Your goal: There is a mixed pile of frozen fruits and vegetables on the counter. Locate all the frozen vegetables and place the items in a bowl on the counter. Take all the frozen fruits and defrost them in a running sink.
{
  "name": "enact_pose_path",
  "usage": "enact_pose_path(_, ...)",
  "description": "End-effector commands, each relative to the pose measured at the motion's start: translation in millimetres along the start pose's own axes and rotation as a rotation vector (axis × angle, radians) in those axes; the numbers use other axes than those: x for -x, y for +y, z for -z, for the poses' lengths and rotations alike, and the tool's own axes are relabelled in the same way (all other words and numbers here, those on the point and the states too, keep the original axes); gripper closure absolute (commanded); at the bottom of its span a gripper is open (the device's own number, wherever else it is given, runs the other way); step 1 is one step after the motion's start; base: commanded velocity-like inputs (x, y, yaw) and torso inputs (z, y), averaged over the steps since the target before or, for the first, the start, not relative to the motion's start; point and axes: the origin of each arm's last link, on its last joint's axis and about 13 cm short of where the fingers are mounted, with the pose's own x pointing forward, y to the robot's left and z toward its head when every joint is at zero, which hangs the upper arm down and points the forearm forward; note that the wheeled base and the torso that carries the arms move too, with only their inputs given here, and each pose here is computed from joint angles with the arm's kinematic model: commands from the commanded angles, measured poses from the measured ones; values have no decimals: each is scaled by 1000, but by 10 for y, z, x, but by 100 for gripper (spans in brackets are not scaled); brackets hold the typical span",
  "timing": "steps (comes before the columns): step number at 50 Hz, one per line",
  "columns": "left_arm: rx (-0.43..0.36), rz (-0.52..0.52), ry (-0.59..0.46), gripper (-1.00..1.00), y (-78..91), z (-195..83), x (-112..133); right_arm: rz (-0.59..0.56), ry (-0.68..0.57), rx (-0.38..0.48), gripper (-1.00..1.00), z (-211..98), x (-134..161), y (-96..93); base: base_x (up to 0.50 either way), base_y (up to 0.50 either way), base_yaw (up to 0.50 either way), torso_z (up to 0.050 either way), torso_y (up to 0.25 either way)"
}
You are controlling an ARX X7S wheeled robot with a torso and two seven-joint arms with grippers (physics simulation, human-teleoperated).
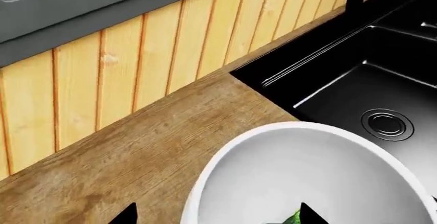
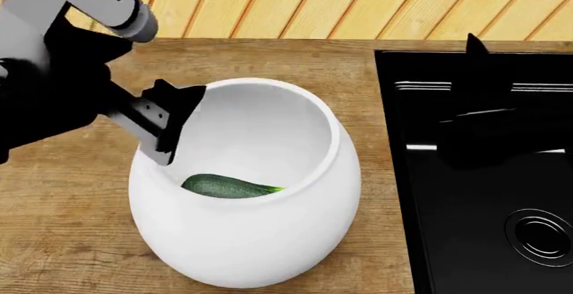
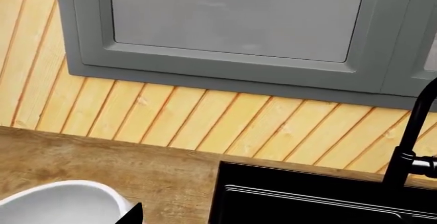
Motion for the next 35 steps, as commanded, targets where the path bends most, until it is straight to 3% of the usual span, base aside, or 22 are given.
enact_pose_path(1, 81, -185, -133, -100, 98, 55, 466, 94, -61, 37, -100, 157, -113, 63, 0, 0, 0, 0, 0)
enact_pose_path(2, 92, -300, -135, -100, 43, 158, 524, 106, -71, 1, -100, 176, -107, 68, 0, 0, 0, 0, 0)
enact_pose_path(4, 131, -390, -119, -100, 78, 283, 546, 125, -74, -6, -100, 193, -105, 57, 0, 0, 0, 0, 0)
enact_pose_path(6, 250, -474, -95, -100, 143, 417, 609, 163, -70, 22, -100, 202, -121, 33, 0, 0, 0, 0, 0)
enact_pose_path(11, 231, -637, -77, -100, 182, 518, 692, 210, -16, 57, -100, 196, -127, 2, 0, 0, 0, 0, 0)
enact_pose_path(19, 245, -615, -62, -100, 260, 412, 762, 185, 22, 42, -100, 190, -141, -12, 0, 0, 0, 0, 0)
enact_pose_path(35, 250, -563, -42, -100, 232, 399, 796, 187, 43, 34, -100, 169, -109, 11, -82, 0, 0, 0, 0)
